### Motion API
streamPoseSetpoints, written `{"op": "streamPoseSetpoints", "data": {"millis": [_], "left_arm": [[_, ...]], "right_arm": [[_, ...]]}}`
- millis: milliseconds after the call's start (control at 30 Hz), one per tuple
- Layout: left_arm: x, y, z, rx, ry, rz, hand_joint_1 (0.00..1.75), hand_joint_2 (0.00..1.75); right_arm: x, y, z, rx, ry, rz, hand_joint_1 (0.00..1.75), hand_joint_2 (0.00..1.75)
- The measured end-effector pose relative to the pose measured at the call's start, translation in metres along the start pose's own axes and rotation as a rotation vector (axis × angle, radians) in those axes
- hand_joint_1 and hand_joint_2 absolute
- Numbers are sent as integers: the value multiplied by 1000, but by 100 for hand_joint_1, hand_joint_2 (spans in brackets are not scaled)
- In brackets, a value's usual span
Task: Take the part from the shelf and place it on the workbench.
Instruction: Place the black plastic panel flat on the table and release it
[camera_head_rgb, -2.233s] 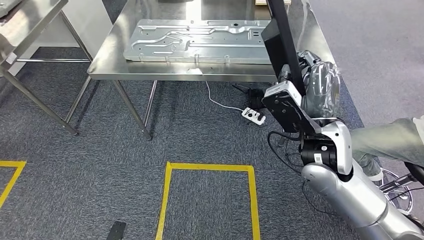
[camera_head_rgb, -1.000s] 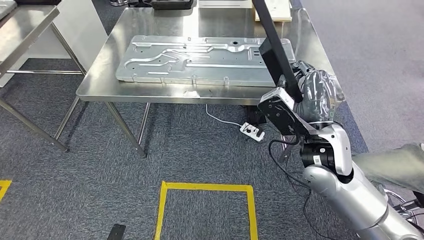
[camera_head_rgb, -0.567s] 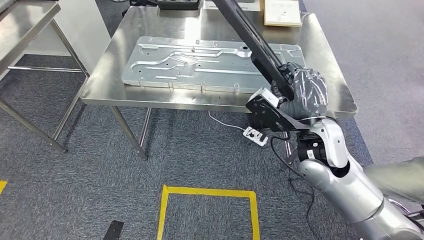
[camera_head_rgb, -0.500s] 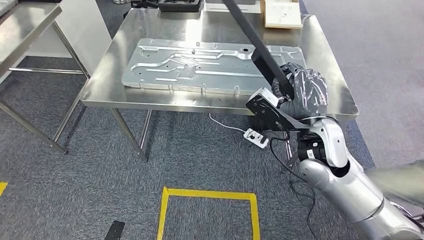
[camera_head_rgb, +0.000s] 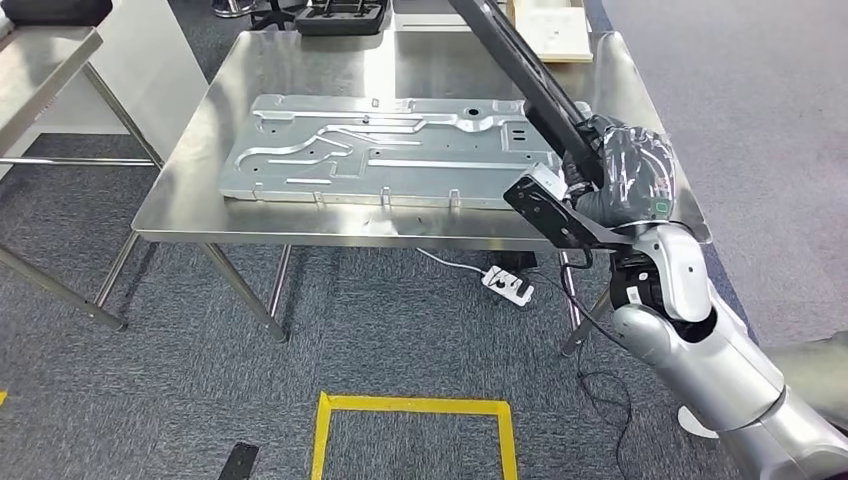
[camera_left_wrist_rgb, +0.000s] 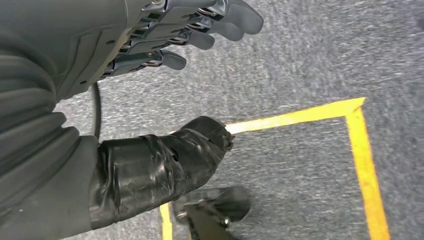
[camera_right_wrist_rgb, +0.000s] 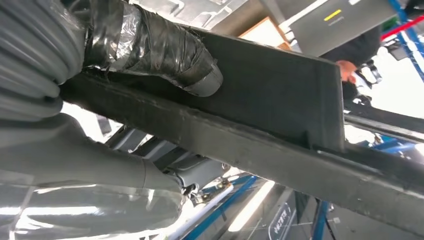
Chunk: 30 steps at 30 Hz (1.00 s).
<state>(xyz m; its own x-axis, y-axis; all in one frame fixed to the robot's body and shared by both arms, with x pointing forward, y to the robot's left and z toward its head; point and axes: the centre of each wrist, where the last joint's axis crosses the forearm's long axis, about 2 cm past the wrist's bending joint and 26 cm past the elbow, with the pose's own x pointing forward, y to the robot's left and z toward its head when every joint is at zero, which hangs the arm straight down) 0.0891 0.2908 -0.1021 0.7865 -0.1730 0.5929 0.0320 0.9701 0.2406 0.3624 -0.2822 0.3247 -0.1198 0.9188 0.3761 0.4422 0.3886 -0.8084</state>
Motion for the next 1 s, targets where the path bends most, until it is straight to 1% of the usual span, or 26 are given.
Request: {"op": "streamPoseSetpoints", "data": {"millis": [467, 833, 1000], "left_arm": [[-1, 0, 0, -9, 3, -2, 0, 175], [2, 2, -2, -5, -4, -9, 0, 175], [-1, 3, 0, -3, 6, -16, 0, 175]], "right_arm": [[-20, -7, -5, 30, 50, 95, 175, 175], [-26, -7, -5, 59, 39, 131, 175, 175], [-26, -6, -5, 83, 41, 143, 175, 175]]}}
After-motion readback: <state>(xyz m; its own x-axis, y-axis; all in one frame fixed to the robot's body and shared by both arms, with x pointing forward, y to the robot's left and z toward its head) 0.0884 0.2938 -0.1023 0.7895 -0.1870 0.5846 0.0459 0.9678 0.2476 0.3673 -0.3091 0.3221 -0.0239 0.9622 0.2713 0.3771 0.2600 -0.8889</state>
